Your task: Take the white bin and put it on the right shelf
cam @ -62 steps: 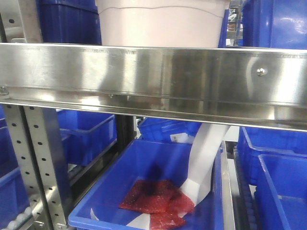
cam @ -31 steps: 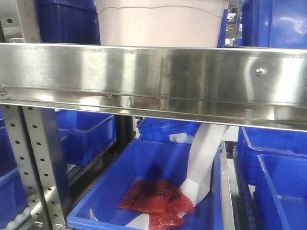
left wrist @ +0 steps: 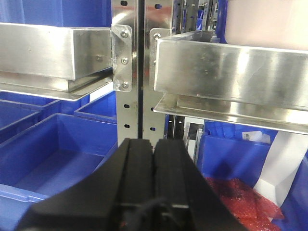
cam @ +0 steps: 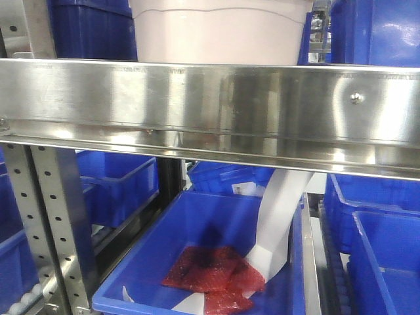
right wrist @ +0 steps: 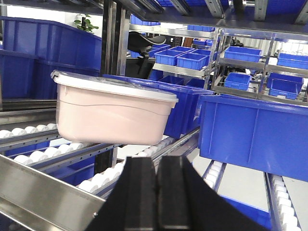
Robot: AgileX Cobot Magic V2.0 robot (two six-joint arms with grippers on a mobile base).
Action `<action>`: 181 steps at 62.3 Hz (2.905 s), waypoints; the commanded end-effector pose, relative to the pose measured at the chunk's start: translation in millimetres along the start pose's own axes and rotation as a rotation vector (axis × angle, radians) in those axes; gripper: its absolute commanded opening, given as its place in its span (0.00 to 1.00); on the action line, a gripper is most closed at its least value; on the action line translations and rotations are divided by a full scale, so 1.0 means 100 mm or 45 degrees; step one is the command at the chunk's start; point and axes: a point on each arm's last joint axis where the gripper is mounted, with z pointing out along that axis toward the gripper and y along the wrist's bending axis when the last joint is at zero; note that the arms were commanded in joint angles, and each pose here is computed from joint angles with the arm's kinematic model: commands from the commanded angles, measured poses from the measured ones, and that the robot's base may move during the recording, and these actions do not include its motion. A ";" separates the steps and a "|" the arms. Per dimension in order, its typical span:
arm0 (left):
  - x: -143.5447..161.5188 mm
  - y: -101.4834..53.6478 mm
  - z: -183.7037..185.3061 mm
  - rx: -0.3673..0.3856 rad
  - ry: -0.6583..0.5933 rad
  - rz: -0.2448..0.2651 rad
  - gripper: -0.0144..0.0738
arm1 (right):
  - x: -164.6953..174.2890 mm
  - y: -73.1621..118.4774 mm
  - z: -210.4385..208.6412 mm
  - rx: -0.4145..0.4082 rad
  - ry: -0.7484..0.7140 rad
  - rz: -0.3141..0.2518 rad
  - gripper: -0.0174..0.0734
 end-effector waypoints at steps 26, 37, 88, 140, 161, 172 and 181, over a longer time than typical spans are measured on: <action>-0.09 0.02 -0.01 -0.022 -0.136 -0.019 0.03 | 0.17 -0.36 0.09 0.425 0.011 0.032 0.27; -0.09 0.02 -0.01 -0.022 -0.136 -0.019 0.03 | 0.51 -0.46 0.16 0.507 0.002 0.027 0.27; -0.09 0.02 -0.01 -0.022 -0.134 -0.019 0.03 | 1.30 -0.44 0.21 0.436 0.106 0.050 0.27; -0.09 0.02 -0.01 -0.022 -0.134 -0.019 0.03 | 1.29 -0.39 0.23 0.326 0.089 0.061 0.27; -0.09 0.02 -0.01 -0.022 -0.134 -0.019 0.03 | 1.21 -0.39 0.23 0.321 -0.026 0.047 0.27; -0.09 0.02 -0.01 -0.022 -0.134 -0.019 0.03 | 1.21 -0.39 0.23 0.321 -0.026 0.047 0.27; -0.09 0.02 -0.01 -0.022 -0.134 -0.019 0.03 | 1.21 -0.39 0.23 0.323 -0.020 0.061 0.27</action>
